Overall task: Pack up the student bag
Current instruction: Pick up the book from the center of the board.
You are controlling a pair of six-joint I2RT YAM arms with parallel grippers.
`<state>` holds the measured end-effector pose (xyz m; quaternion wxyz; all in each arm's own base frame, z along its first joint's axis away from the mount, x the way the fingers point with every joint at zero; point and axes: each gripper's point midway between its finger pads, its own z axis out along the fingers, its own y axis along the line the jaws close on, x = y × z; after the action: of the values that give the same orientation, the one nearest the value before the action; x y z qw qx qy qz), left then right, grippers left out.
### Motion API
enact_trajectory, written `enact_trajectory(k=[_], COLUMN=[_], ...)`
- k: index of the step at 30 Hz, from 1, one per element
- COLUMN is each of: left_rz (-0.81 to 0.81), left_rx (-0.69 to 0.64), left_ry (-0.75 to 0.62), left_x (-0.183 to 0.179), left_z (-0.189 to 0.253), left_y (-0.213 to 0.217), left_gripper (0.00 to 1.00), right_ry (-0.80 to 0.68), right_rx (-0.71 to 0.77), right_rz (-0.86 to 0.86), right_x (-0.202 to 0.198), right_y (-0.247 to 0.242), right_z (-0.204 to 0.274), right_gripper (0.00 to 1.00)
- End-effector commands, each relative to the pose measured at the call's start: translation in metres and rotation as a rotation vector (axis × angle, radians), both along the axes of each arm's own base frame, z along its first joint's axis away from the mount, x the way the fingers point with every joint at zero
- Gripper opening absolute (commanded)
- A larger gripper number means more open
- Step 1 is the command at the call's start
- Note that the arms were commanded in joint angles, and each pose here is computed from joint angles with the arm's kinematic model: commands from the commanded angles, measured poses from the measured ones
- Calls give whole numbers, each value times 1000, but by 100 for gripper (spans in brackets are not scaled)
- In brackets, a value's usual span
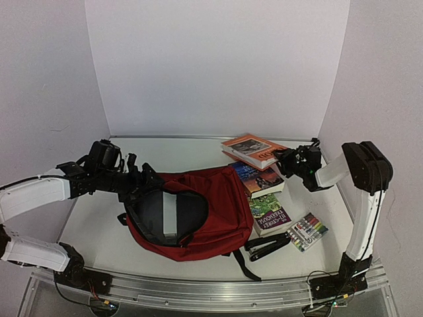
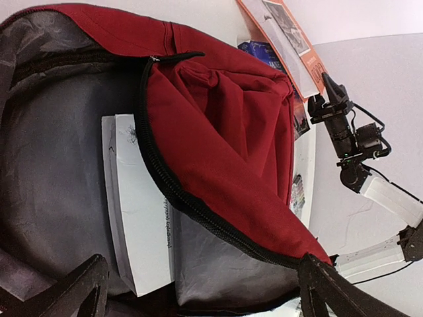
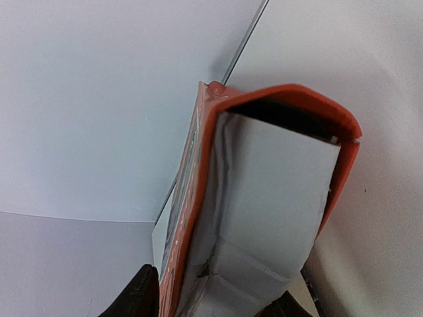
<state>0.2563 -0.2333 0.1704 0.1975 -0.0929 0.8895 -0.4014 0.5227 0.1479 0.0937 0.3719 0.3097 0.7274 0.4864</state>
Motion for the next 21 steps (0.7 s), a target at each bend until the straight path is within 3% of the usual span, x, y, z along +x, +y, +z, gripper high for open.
enact_trajectory(k=[1,11,16,21], left_rz=[37,64,73,82], left_rx=[-15,-18,-24,-32], left_ry=[-73,-125,-140,-140], left_x=[0,-11,-18,-29], left_z=[29,49,54,51], left_y=[9,24,31,38], left_gripper=[100,100,100,100], right_ry=[-192,-280,-241,-137], right_rx=[53,71,15,-133], right_rz=[27,74,99,78], right_x=[-4,-44,-75,-119], right_y=[3,4,2,-14], right_z=[81,155,165,151], right_gripper=[44,38,37,37])
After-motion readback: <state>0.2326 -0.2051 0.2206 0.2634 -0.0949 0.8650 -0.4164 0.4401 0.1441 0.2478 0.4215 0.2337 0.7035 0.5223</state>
